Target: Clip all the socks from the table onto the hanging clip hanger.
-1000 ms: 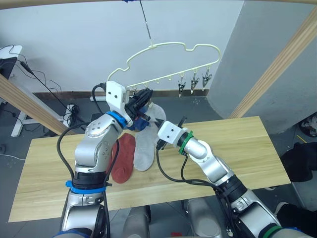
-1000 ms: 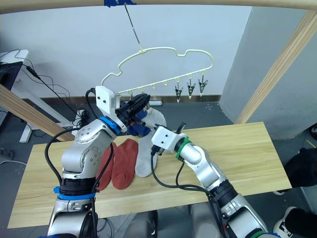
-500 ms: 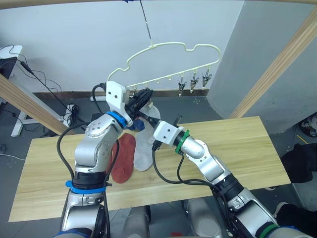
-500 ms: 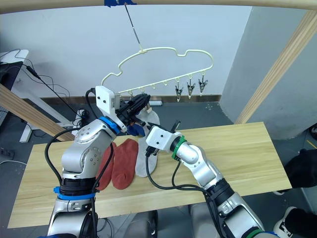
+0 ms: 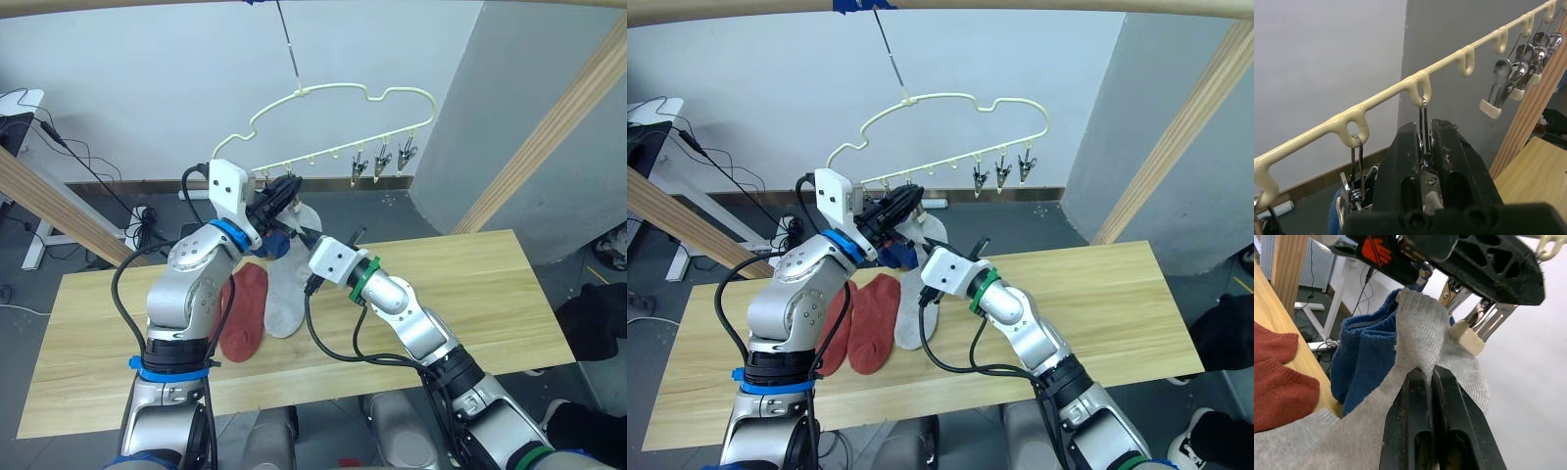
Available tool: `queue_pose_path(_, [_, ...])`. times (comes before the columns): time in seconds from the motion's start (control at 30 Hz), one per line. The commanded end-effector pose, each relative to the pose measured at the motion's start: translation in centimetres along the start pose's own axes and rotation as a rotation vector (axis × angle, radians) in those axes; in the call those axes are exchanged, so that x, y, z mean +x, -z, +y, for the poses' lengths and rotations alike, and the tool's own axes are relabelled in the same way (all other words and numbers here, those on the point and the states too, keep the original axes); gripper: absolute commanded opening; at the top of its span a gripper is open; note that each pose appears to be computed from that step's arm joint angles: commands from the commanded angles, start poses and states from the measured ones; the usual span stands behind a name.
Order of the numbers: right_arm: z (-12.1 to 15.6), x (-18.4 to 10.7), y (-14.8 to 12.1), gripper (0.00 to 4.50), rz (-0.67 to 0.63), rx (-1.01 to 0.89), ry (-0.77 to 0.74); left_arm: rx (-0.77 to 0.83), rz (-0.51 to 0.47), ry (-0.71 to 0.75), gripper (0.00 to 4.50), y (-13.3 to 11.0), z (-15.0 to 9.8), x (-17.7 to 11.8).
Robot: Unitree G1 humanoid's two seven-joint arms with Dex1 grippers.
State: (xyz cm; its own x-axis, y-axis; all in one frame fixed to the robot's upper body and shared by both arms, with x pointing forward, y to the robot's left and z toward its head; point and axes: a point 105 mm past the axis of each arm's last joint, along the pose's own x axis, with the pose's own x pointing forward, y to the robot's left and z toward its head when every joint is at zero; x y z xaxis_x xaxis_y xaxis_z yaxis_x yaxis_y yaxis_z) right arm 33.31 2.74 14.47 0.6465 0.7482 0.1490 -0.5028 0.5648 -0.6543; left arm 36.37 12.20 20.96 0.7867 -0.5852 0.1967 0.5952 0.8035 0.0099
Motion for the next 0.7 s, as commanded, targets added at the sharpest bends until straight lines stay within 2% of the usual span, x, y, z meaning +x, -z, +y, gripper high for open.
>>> queue_pose_path(0.03, [-0.6, -0.1, -1.4, 0.0, -0.057, -0.008, 0.042, 0.007, -0.016, 0.014, 0.09, -0.8, -0.1, -0.1])
queue_pose_path(0.33, [-1.6, 1.0, -2.1, 0.0, -0.077, 0.024, 0.104, 0.004, -0.01, 0.018, 0.09, -0.8, -0.3, -0.1])
queue_pose_path(0.7, [-1.8, 1.3, -2.8, 0.0, -0.1, 0.034, 0.11, 0.003, -0.004, 0.023, 0.09, -0.7, -0.5, -0.2])
